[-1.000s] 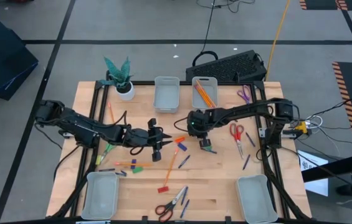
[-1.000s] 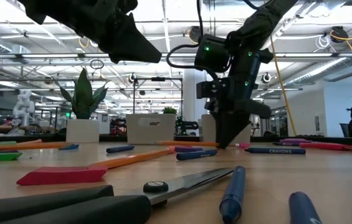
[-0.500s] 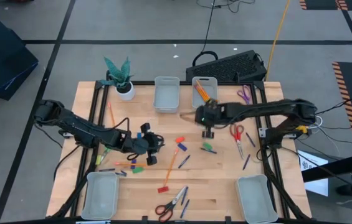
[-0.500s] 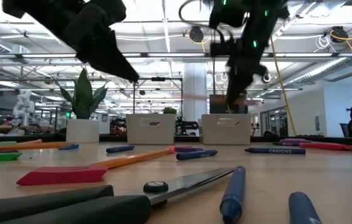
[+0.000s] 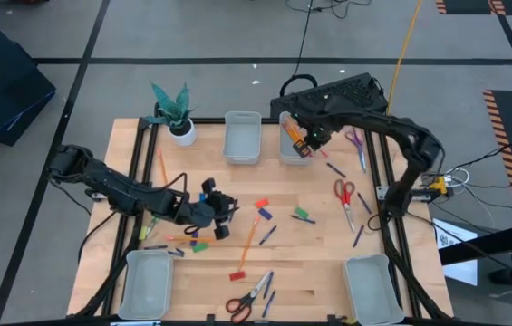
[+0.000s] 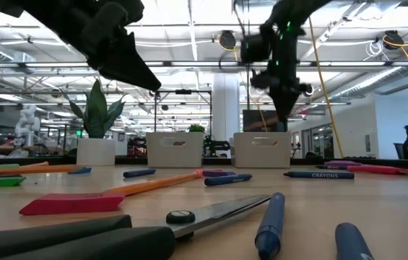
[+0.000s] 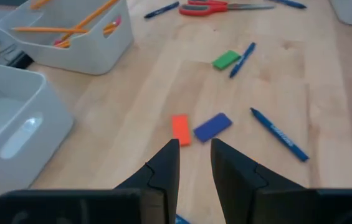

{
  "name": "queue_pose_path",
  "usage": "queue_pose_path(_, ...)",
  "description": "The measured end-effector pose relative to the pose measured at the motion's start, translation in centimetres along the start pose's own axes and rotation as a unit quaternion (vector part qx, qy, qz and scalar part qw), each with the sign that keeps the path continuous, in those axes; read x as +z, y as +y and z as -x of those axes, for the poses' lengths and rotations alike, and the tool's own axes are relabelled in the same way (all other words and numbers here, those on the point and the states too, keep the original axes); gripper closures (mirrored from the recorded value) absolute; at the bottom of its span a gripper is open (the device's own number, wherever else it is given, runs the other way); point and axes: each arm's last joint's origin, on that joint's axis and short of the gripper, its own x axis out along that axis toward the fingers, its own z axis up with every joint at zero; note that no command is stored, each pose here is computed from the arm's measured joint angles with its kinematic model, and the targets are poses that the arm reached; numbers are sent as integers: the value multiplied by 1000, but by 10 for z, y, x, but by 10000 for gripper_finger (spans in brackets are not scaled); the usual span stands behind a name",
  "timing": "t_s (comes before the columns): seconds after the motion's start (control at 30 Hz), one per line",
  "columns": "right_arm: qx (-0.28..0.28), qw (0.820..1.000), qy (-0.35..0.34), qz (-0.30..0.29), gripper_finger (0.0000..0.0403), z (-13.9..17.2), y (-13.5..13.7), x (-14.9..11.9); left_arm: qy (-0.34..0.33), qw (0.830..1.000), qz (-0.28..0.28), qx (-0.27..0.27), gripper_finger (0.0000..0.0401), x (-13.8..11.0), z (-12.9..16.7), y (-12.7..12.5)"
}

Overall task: Sort crayons/erasers/pens/pencils in bins
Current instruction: Put the yellow pencil into the top right bin

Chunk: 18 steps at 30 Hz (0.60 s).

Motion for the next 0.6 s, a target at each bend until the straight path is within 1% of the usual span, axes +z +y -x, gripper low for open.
queue_pose_path(0.1, 2, 999, 27, -31, 378, -16, -8, 8, 0, 1000, -2, -6, 307, -1, 1, -3)
queue_pose_path(0.2, 14, 998, 35, -50, 368, -25, -11, 14, 1, 1000, -3, -8, 307, -1, 2, -4)
queue_pose_path(0.33, 17, 998, 22, -52, 337, -27, -11, 18, 1, 1000, -6, -12, 307, -2, 4, -6)
queue_pose_path(0.43, 29, 998, -11, -53, 306, -21, -10, 21, 0, 1000, -9, -13, 307, -3, 5, -8)
queue_pose_path(0.53, 44, 997, -56, -32, 275, -7, -4, 20, -4, 1000, -10, -8, 307, -3, 7, -11)
queue_pose_path(0.6, 54, 994, -90, 18, 260, 6, 10, 14, -8, 1000, -15, -7, 307, -4, 9, -15)
